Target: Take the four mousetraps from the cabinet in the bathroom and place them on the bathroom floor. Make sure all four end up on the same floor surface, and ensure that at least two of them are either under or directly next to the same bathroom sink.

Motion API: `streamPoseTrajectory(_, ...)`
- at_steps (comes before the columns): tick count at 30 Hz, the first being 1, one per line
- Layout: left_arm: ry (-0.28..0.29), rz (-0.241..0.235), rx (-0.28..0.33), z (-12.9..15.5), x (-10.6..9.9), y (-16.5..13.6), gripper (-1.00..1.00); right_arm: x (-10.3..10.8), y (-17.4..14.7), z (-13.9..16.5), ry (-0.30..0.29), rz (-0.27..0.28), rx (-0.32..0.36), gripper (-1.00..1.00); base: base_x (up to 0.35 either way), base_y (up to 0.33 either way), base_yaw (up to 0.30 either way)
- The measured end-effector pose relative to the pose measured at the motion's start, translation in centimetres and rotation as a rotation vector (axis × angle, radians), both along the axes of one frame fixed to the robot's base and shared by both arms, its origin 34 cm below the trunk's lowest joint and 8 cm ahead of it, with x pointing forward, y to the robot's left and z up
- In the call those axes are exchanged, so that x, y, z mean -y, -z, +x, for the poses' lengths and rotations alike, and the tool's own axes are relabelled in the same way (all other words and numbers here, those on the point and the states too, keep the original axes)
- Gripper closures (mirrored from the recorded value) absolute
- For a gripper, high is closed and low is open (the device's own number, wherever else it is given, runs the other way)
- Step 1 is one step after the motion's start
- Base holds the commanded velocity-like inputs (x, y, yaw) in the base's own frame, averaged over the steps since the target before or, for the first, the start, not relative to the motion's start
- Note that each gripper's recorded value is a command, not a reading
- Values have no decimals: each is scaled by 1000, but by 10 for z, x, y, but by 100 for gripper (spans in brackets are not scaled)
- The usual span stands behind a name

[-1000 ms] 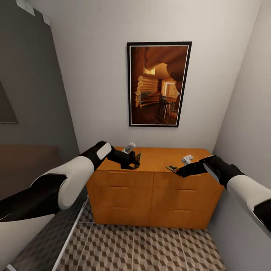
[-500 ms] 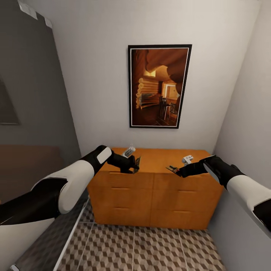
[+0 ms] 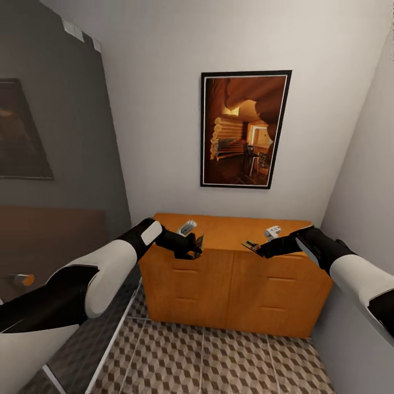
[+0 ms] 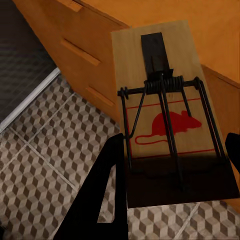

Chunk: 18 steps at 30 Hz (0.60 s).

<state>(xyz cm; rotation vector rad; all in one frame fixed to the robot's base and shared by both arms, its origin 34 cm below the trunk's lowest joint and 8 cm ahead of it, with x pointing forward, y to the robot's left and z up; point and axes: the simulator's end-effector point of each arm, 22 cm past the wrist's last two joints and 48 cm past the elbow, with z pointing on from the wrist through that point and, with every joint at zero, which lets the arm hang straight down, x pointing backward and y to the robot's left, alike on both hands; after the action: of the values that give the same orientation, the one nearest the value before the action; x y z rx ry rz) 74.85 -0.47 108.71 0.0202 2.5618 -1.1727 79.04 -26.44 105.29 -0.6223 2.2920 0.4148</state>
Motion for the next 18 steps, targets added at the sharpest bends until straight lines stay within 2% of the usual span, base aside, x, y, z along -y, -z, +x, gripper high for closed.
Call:
streamPoseTrajectory(5, 6, 23, -6, -4, -2, 10, 100, 0, -1, 0, 0, 0, 2, 100, -299, 78, 65)
streamPoseTrajectory(13, 15, 61, 6, -6, -7, 13, 100, 0, -6, -1, 0, 0, 9, 100, -309, 24, 162)
streamPoseTrajectory(18, 6, 64, 29, -4, -8, 9, 100, 0, -10, -2, 0, -1, 16, 100, -121, 2, 157)
